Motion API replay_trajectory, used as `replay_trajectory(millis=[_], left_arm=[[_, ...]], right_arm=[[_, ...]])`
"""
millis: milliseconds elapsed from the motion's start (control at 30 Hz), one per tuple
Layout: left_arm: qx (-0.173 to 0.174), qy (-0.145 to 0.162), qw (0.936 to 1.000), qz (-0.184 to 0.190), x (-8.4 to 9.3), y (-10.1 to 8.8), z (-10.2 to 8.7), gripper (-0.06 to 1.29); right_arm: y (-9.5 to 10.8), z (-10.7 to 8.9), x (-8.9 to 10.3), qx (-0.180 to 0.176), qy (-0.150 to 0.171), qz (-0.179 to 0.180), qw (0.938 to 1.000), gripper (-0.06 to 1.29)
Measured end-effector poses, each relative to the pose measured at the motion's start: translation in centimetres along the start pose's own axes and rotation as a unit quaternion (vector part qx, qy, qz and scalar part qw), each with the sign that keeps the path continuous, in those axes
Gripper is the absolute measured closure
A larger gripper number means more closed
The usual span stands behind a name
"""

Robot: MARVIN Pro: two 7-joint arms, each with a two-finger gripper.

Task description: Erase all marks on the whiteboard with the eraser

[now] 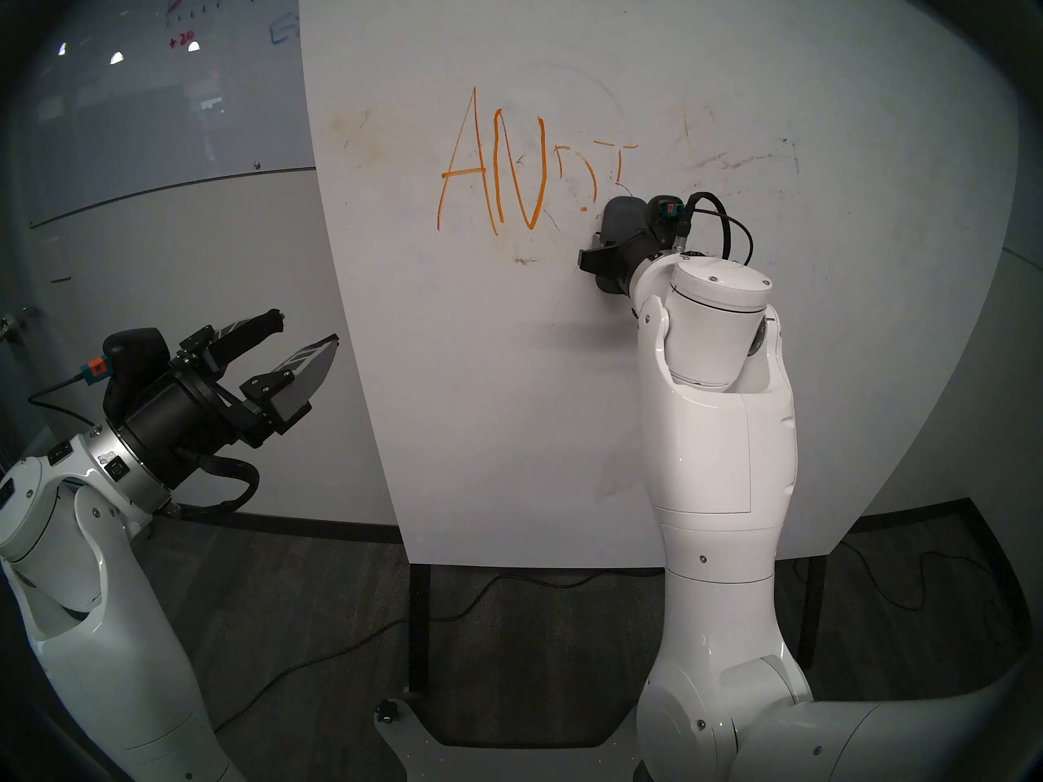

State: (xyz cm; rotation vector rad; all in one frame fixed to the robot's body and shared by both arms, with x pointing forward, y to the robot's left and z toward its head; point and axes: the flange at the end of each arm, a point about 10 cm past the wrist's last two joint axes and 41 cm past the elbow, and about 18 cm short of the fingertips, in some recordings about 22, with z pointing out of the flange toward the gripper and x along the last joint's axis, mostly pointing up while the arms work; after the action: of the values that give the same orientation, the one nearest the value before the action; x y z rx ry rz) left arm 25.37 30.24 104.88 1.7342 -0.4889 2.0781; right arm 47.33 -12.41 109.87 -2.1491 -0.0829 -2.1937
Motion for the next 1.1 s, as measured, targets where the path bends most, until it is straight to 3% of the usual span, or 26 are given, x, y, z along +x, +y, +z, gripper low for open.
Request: replay_trajectory(millis=[1100], left_arm=[[0.0,0.0,1.0,0.0,0.0,0.0,0.0,-0.01]], right_arm=[[2.0,-0.5,0.4,0.028,-0.044,-0.004,0.9986,0.68]])
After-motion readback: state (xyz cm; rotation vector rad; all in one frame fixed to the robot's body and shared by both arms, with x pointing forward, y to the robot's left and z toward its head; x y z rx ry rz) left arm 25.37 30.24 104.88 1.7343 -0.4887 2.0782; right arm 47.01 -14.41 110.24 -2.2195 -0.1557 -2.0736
